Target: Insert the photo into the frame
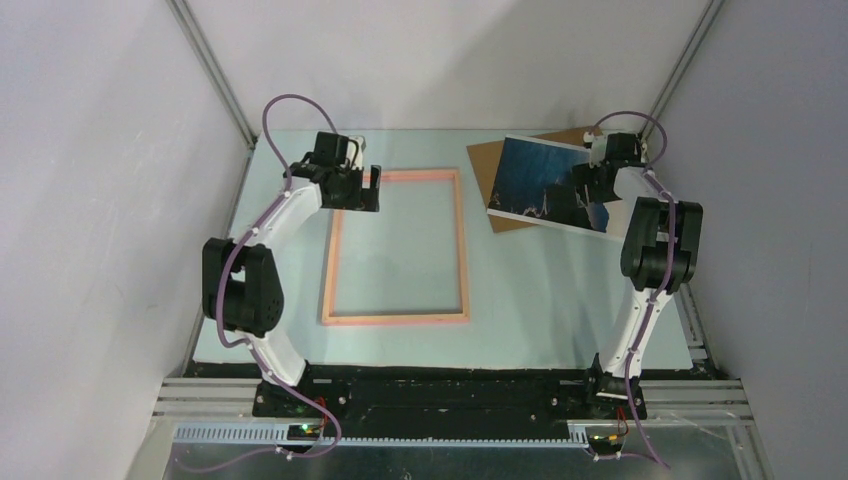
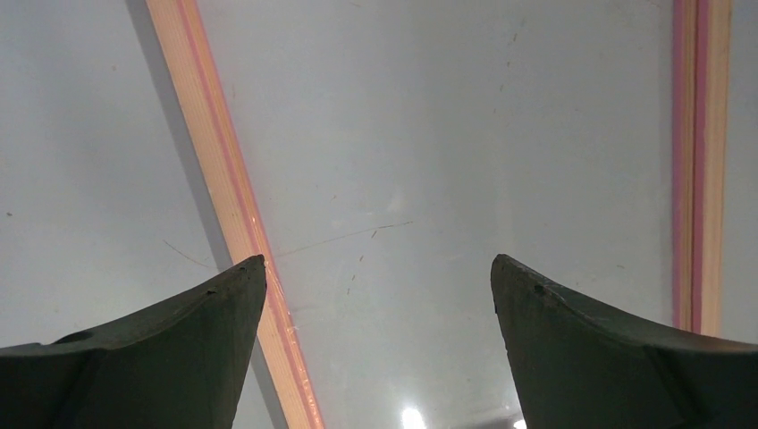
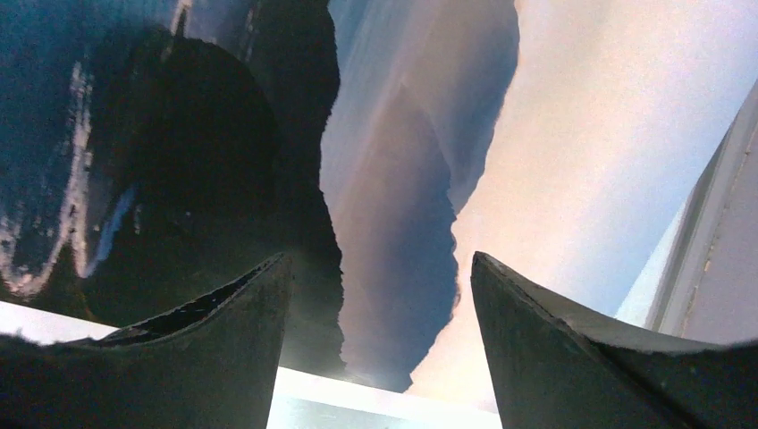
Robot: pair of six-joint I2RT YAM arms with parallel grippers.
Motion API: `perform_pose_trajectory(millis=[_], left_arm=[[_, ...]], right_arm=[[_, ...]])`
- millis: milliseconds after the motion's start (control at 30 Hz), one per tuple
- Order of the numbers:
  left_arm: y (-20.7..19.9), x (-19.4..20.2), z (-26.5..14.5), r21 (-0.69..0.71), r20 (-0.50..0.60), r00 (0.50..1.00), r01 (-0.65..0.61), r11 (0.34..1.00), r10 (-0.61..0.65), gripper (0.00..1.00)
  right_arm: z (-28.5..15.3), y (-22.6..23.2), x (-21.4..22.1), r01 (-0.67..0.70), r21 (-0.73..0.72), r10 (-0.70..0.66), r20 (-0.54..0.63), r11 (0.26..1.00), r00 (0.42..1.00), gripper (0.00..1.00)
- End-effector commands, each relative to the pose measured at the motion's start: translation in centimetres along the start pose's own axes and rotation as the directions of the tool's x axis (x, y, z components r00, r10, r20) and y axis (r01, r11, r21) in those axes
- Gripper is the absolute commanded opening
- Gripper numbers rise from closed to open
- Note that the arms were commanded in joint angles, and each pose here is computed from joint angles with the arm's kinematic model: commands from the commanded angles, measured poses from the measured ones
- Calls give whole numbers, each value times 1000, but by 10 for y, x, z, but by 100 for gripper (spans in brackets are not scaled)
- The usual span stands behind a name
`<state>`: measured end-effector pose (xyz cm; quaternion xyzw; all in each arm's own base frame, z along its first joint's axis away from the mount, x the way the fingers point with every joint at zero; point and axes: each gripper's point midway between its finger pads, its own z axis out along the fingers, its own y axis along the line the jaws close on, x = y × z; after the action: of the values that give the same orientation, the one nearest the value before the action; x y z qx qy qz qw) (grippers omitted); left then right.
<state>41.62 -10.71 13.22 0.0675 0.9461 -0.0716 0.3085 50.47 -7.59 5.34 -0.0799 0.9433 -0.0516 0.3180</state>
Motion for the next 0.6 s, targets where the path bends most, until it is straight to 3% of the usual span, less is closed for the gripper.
perform_pose_trajectory(millis=[0,567], left_arm=[[-12,-18,-29,49,89,996,-27,998,23,99],[-26,-18,-36,108,99,994,-48,993,38,98]], right_arm=[[-2,-13,6,33,33,-33,-17,999,999,76],[-17,2,87,92,-12,-92,-191,996,977,73]])
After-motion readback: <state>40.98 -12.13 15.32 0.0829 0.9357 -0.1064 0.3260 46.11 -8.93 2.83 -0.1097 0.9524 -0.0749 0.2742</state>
